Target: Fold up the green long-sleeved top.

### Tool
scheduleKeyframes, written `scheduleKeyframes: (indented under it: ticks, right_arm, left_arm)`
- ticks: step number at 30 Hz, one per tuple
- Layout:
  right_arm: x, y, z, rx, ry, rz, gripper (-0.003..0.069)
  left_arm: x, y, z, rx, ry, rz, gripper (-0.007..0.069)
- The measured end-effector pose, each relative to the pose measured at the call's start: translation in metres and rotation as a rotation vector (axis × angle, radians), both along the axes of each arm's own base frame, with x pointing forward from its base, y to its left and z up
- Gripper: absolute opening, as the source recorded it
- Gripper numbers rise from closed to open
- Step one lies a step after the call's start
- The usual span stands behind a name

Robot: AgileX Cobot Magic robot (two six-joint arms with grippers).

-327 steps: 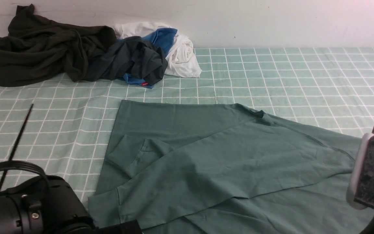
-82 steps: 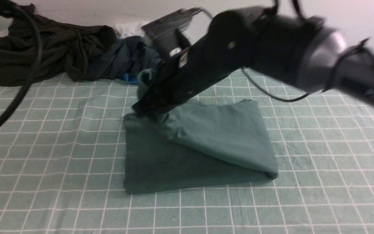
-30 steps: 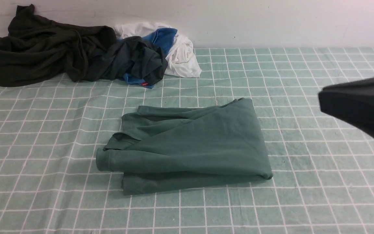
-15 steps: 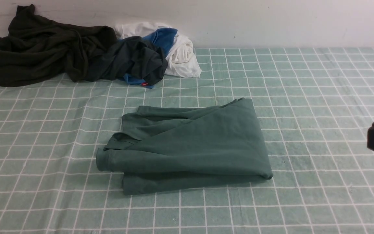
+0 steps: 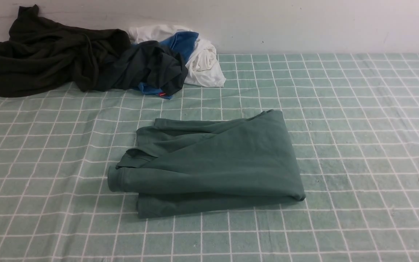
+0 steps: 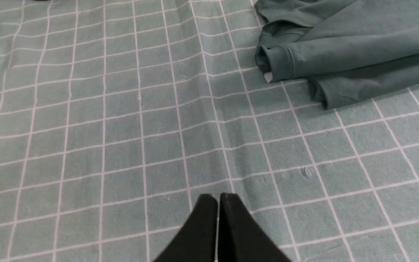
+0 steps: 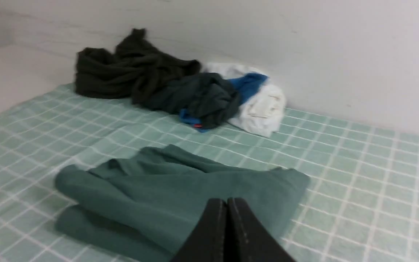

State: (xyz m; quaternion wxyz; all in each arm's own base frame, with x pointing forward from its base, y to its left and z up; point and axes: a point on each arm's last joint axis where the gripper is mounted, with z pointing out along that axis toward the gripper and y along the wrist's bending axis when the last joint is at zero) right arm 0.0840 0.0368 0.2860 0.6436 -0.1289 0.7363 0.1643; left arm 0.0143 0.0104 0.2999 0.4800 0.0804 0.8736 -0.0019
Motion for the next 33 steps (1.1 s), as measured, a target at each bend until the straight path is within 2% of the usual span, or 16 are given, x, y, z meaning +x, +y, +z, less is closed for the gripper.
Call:
scheduleKeyframes:
  ticks: [2, 3, 4, 7, 14, 33]
  right_arm:
    - [-0.006, -0.011, -0.027, 0.031, 0.01, -0.115, -0.0013]
    - [-0.007, -0.012, -0.026, 0.031, 0.001, -0.123, -0.0013]
    - [-0.012, -0.021, -0.047, 0.044, 0.012, -0.211, -0.0013]
    - [-0.02, -0.031, -0.069, 0.042, -0.012, -0.333, -0.0013]
    - [-0.028, -0.042, -0.101, 0.038, 0.033, -0.511, -0.0013]
    - [-0.029, -0.043, -0.104, 0.014, 0.069, -0.536, -0.0013]
  left_arm:
    - [0.0, 0.0, 0.0, 0.0, 0.0, 0.0, -0.0004]
    - [0.0, 0.0, 0.0, 0.0, 0.0, 0.0, -0.0004]
    - [0.0, 0.0, 0.0, 0.0, 0.0, 0.0, -0.0004]
    - [0.0, 0.0, 0.0, 0.0, 0.0, 0.0, -0.0004]
    - [0.0, 0.0, 0.0, 0.0, 0.0, 0.0, -0.0004]
    - [0.0, 0.0, 0.0, 0.0, 0.0, 0.0, -0.0004]
